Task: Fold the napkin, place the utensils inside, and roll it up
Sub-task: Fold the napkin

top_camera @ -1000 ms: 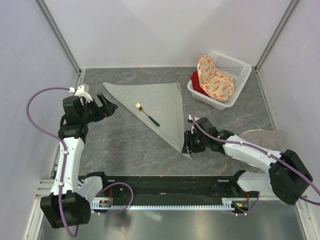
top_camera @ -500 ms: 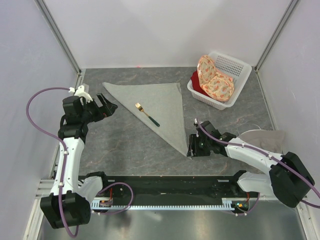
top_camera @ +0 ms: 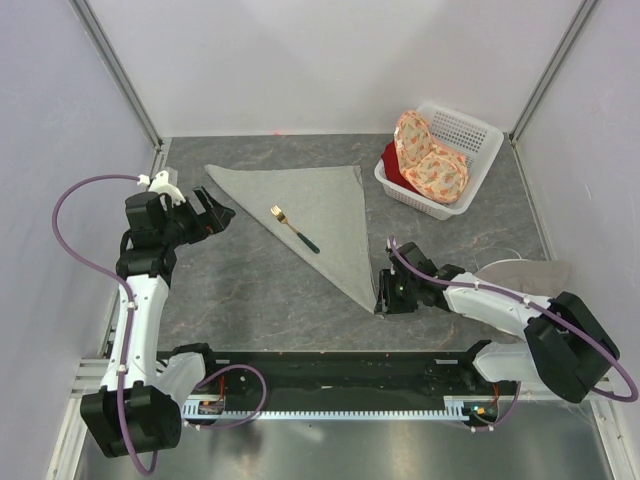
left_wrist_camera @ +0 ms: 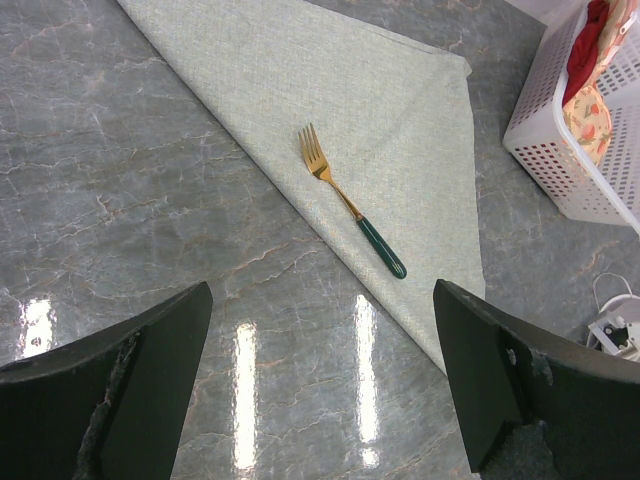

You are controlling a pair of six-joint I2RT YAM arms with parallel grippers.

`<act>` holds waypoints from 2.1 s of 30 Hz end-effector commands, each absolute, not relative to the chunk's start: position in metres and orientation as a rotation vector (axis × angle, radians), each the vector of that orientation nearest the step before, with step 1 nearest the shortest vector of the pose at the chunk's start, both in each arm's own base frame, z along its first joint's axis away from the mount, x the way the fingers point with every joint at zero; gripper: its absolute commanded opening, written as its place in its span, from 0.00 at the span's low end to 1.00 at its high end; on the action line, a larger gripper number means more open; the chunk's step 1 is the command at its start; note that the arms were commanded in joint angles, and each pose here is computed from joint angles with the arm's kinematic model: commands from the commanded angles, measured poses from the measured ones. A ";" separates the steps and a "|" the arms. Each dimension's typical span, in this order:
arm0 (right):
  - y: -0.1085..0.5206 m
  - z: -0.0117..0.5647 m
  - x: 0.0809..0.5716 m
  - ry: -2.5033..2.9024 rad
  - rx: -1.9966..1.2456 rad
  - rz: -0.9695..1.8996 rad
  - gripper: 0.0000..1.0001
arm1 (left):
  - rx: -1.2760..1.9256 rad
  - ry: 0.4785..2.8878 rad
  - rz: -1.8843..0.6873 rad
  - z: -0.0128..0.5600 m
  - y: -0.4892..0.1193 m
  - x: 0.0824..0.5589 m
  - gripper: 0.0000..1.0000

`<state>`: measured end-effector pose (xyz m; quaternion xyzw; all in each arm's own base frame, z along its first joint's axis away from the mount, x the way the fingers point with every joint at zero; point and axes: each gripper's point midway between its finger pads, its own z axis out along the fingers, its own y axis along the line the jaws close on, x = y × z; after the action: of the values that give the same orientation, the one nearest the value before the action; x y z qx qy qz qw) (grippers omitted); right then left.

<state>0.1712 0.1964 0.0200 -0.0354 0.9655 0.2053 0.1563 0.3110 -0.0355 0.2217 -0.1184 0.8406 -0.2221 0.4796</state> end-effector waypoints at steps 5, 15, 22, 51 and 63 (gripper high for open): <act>0.192 0.007 0.164 2.806 -0.089 0.576 0.34 | -0.287 2.001 -0.564 0.235 -0.037 0.314 0.99; 0.191 0.005 0.160 2.821 -0.115 0.574 0.09 | -0.286 2.002 -0.569 0.235 -0.038 0.314 0.99; 0.182 0.011 0.158 2.821 -0.114 0.525 0.00 | -0.285 2.004 -0.573 0.234 -0.038 0.314 0.99; 0.284 0.085 0.278 2.584 -0.335 0.685 0.00 | -0.278 2.003 -0.592 0.234 -0.041 0.314 0.99; 0.387 0.104 0.348 2.453 -0.477 0.825 0.00 | -0.276 2.011 -0.601 0.233 -0.042 0.315 0.99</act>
<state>0.3274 0.3521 0.0800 -0.1489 0.9256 0.2694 0.2203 0.3114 -0.0371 0.2229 -0.1195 0.8386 -0.2280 0.4801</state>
